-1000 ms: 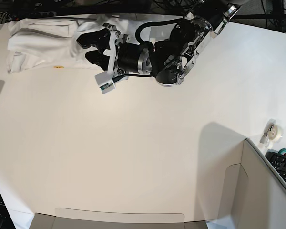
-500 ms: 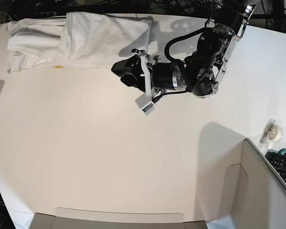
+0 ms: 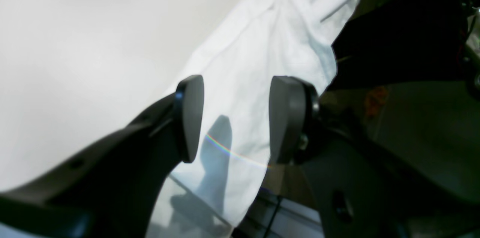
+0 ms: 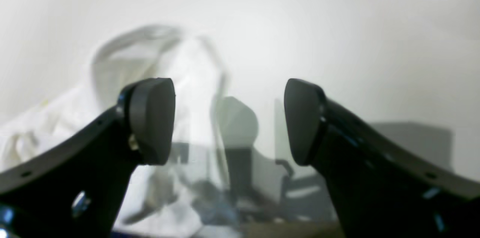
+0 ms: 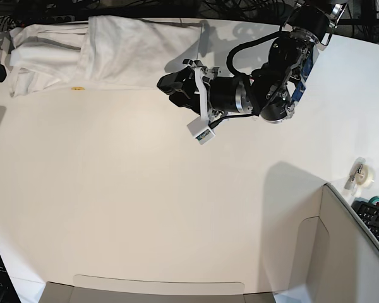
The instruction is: Layout the t-shirt on the table in an organized manner, then fold the t-shirt properly
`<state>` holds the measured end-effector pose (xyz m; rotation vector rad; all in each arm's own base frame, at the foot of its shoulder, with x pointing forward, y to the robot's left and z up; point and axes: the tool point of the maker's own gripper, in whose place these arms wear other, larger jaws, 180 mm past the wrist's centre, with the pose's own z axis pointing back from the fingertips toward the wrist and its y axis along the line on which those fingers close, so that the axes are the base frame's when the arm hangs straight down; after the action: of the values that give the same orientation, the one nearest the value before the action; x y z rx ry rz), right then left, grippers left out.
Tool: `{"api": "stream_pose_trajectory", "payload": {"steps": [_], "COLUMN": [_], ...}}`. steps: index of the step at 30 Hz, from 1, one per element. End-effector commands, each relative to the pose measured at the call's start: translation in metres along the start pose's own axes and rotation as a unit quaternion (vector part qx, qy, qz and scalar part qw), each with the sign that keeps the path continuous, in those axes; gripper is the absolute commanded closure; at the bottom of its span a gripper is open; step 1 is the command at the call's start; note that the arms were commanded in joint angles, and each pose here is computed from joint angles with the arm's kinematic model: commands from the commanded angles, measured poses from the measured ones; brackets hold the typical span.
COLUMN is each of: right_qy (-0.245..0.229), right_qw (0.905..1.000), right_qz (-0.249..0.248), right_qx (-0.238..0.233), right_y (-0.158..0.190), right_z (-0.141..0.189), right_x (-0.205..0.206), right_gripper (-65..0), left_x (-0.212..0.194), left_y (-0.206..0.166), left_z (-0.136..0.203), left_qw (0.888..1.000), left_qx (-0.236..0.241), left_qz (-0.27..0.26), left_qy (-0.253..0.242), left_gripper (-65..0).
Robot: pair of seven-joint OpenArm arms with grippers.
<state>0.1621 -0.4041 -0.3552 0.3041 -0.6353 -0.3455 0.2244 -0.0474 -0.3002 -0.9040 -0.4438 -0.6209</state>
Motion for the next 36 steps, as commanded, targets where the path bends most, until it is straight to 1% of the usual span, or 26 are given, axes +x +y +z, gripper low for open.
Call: {"api": "stream_pose_trajectory", "payload": {"steps": [1,4,6,7,12,18,26,27,28,29,31,33,34,36], "right_qy": [-0.009,0.002,0.003,0.012,0.016,0.04,0.048,0.049,0.049,0.049,0.05,0.049,0.048,0.045], "right_qw": [0.9997,0.9986,0.998,0.9979,0.9971,0.9976,0.9978,0.9978,0.9978,0.9978,0.9978,0.9978,0.9978,0.998], "right_qz": [0.018,0.019,0.016,0.01,-0.009,-0.012,-0.011,-0.01,-0.009,-0.009,-0.011,-0.011,-0.01,-0.009], "right_qx": [0.017,0.05,0.06,0.062,0.074,0.056,0.045,0.045,0.044,0.044,0.043,0.043,0.044,0.044], "right_y": [0.009,0.024,0.028,0.029,0.036,0.03,0.024,0.025,0.024,0.024,0.023,0.024,0.024,0.025], "right_z": [0.002,-0.007,-0.009,-0.01,-0.019,-0.024,-0.019,-0.019,-0.019,-0.019,-0.019,-0.019,-0.019,-0.019], "right_x": [0.011,0.006,0.004,-0.005,-0.02,-0.037,-0.042,-0.042,-0.042,-0.042,-0.043,-0.042,-0.041,-0.039], "right_gripper": [-45.1,-45.1,-45.1,-45.1,-45.1,-45.1,-44.4,-41.9,-37.4,-31.6,-15.9,-3.8,0.0,0.0], "left_x": [0.013,0.015,0.016,0.016,0.012,0.012,0.01,0.01,0.01,0.01,0.01,0.01,0.01,0.005], "left_y": [-0.004,-0.006,-0.008,-0.008,-0.002,-0.001,-0.001,-0.001,-0.001,-0.001,-0.001,-0.002,-0.001,0.005], "left_z": [0.005,0.003,0.002,0.001,-0.001,-0.002,-0.002,-0.002,-0.002,-0.002,-0.001,0.0,0.0,0.004], "left_qw": [1.0,1.0,1.0,1.0,1.0,1.0,1.0,1.0,1.0,1.0,1.0,1.0,1.0,1.0], "left_qx": [-0.006,-0.009,-0.012,-0.012,-0.009,-0.009,-0.01,-0.01,-0.01,-0.01,-0.009,-0.009,-0.008,0.001], "left_qz": [-0.013,-0.012,-0.012,-0.011,0.001,0.003,0.006,0.006,0.006,0.006,0.003,0.002,0.002,0.002], "left_qy": [-0.017,-0.02,-0.022,-0.022,-0.016,-0.015,-0.014,-0.014,-0.014,-0.014,-0.014,-0.013,-0.013,-0.007], "left_gripper": [-26.0,-26.0,-26.0,-26.0,-26.0,-26.0,-26.0,-25.9,-25.8,-25.7,-25.7,-25.2,-24.3,-21.3]}}
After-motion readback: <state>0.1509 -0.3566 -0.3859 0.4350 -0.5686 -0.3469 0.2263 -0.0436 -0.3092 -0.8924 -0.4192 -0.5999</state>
